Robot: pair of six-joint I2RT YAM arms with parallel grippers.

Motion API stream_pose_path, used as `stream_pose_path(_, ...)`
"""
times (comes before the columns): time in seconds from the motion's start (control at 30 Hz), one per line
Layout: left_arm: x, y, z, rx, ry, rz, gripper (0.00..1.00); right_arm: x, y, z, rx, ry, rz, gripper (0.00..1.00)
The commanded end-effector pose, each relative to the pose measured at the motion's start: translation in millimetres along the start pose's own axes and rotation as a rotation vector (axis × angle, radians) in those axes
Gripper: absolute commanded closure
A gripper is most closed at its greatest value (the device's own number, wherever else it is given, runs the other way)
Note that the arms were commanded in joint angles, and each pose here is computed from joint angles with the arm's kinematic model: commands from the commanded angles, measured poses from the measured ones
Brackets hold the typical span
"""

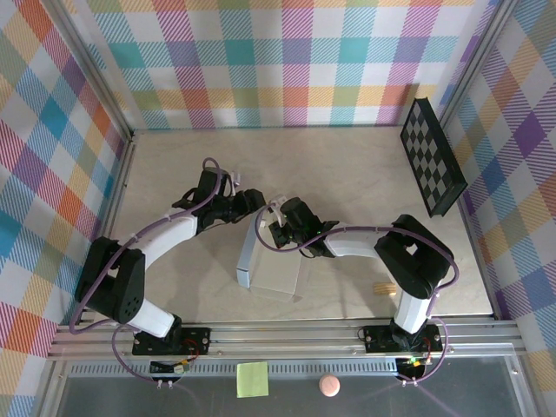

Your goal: Fold the paper box

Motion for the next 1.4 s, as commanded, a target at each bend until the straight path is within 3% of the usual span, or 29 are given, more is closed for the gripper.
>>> stream_pose_path(0.0,9,-15,-2,-0.040,-0.048,0.003,0.40,-11,6,-4,0.029,0.057,0.000,1.00)
stream_pose_path(0.47,-10,9,-12,0.031,-0.017,0.041,0.42,-7,7,1,0.034,0.054,-0.003,1.00)
stream_pose_path(0.77,-24,22,-13,0.070,0.012,0.035,0.49,1,14,4,0.100,0.030,0.030,1.00)
stream_pose_path(1.0,-30,24,-7,0.078,0.029,0.016,0.52,15,19,22,0.196,-0.104,0.119,0.84)
stream_pose_path(1.37,-32,24,-6,0.078,0.041,0.009,0.53,12,-5,50,0.400,-0.186,0.151,0.72)
Point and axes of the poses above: each hand's point on the last joint's axis, 136 mm out from that joint toward the fingers, its own z axis back along the fingers, its own y axis along the line the jaws close on, x = y × z, the point moved 7 cm from there along z, back along the fingers, and after that the axes turned 4 degrees about z, right-handed, at the moved point
